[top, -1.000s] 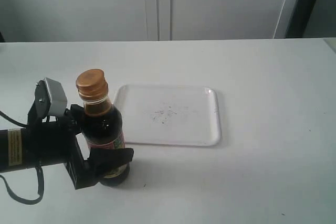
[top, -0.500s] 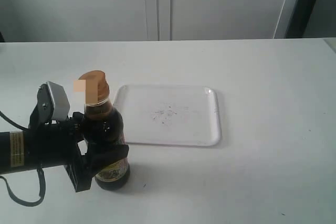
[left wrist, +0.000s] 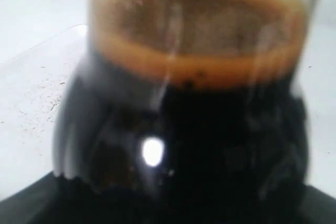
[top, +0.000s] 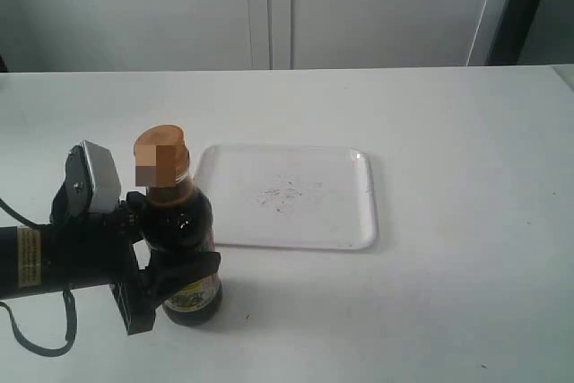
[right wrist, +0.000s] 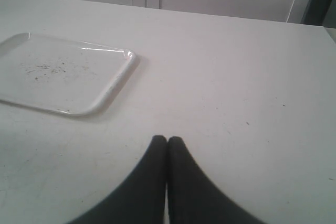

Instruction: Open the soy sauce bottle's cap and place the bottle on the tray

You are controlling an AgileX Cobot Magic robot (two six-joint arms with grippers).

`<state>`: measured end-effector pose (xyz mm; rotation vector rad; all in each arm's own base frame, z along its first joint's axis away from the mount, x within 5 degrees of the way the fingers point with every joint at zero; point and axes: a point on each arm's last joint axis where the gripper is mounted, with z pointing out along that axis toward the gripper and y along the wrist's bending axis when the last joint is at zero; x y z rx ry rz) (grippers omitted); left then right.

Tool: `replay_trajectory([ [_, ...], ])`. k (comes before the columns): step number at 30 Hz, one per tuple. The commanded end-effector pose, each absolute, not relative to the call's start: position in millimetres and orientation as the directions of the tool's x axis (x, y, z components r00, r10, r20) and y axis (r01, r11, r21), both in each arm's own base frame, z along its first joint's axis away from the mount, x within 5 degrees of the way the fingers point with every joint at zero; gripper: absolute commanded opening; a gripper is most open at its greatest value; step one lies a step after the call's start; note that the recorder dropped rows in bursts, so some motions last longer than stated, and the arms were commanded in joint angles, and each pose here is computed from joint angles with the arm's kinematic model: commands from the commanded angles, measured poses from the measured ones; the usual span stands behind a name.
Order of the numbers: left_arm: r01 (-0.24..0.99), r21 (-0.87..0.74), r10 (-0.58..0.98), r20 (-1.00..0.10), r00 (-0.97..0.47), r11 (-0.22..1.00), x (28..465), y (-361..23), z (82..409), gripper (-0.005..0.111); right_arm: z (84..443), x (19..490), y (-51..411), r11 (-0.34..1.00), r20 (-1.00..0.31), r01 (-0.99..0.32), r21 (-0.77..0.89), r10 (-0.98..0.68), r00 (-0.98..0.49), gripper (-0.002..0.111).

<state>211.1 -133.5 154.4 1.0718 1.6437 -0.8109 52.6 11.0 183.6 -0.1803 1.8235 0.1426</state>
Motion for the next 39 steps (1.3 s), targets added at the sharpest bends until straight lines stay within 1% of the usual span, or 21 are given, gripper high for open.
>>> replay_trajectory([
  [1,0.929,-0.005,0.275,-0.955,-0.114,0.369,208.2,-134.0,154.3,0.000,182.3,52.4,11.0,0.980,-0.968,-0.197,0.007,-0.043,-0.249,0.000],
  [5,0.929,-0.005,0.275,-0.955,-0.114,0.369,208.2,-134.0,154.3,0.000,182.3,52.4,11.0,0.980,-0.968,-0.197,0.007,-0.043,-0.249,0.000],
  [12,0.933,-0.001,0.280,-0.954,-0.109,0.361,207.5,-134.2,154.0,0.000,186.7,53.5,10.5,0.981,-0.979,-0.195,-0.019,-0.058,-0.197,0.000],
  [17,0.934,0.016,0.286,-0.954,-0.093,0.356,207.5,-134.2,154.0,0.000,197.8,55.1,10.7,0.981,-0.997,-0.192,-0.016,-0.032,-0.077,0.000],
  [20,0.934,0.016,0.286,-0.954,-0.093,0.356,207.5,-134.2,154.0,0.000,208.2,55.4,10.7,0.981,-0.998,-0.187,-0.052,-0.045,0.041,0.000],
  [23,0.934,0.016,0.286,-0.954,-0.093,0.356,207.5,-134.2,154.0,0.000,218.1,54.6,10.5,0.982,-0.989,-0.184,-0.034,-0.007,0.144,0.000],
  [26,0.934,0.016,0.286,-0.954,-0.093,0.356,207.5,-134.2,154.0,0.000,226.9,53.0,9.8,0.970,-0.964,-0.212,0.118,0.163,0.210,0.000],
  [28,0.934,0.016,0.286,-0.954,-0.093,0.356,207.5,-134.2,154.0,0.000,231.3,51.9,9.4,0.961,-0.945,-0.227,0.160,0.216,0.247,0.000],
  [31,0.934,0.016,0.286,-0.954,-0.093,0.356,207.5,-134.2,154.0,0.000,233.2,51.3,9.3,0.954,-0.934,-0.237,0.182,0.243,0.262,0.000],
  [34,0.934,0.016,0.286,-0.954,-0.093,0.356,207.5,-134.2,154.0,0.000,243.6,49.0,8.8,0.953,-0.925,-0.242,0.180,0.248,0.288,0.000],
  [39,0.934,0.016,0.286,-0.954,-0.093,0.356,207.5,-134.2,154.0,0.000,264.9,57.8,10.5,0.955,-0.935,-0.236,0.182,0.242,0.259,0.000],
])
